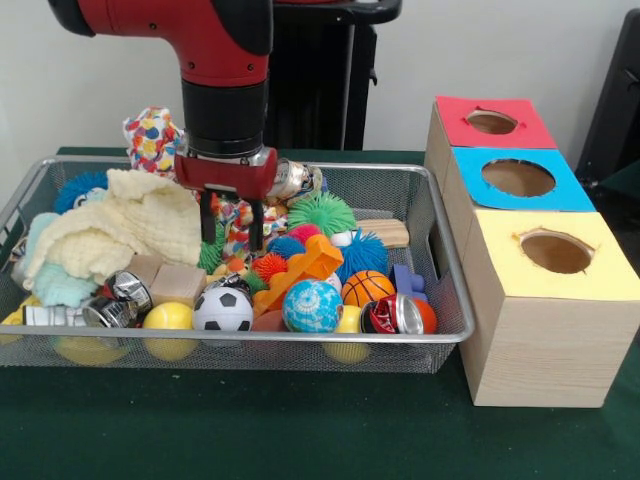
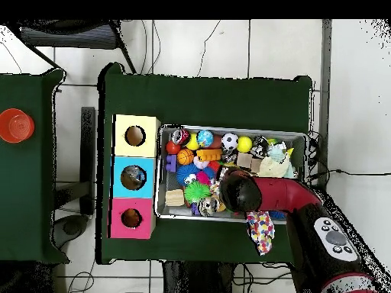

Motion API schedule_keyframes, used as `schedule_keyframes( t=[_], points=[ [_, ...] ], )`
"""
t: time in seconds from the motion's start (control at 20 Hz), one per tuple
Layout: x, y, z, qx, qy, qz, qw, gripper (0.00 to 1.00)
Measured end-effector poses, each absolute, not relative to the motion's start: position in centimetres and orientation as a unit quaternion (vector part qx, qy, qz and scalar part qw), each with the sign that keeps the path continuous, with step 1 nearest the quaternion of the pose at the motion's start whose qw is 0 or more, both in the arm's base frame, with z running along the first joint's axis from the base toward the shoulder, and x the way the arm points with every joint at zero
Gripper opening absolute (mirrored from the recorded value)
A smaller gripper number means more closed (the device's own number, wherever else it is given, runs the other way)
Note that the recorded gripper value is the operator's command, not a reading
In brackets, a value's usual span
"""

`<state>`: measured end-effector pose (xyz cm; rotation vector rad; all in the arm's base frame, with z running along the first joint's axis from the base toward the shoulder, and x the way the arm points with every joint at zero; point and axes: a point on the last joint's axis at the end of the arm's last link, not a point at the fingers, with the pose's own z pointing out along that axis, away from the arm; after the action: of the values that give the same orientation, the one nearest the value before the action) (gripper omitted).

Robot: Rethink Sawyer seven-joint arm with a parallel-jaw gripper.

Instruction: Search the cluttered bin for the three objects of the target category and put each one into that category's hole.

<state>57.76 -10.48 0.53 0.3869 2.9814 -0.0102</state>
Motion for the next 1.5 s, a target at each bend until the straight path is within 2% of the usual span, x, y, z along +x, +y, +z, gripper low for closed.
schedule_keyframes(
  t=[0.55,1.05,1.5],
  points=[
    [55.8,-11.9,-0.7,0.122,0.991,-0.021,0.059,1.00],
    [54.3,-13.6,-2.5,0.153,0.983,0.007,0.099,1.00],
    [55.1,-15.1,-2.4,0.180,0.975,0.035,0.126,1.00]
  ],
)
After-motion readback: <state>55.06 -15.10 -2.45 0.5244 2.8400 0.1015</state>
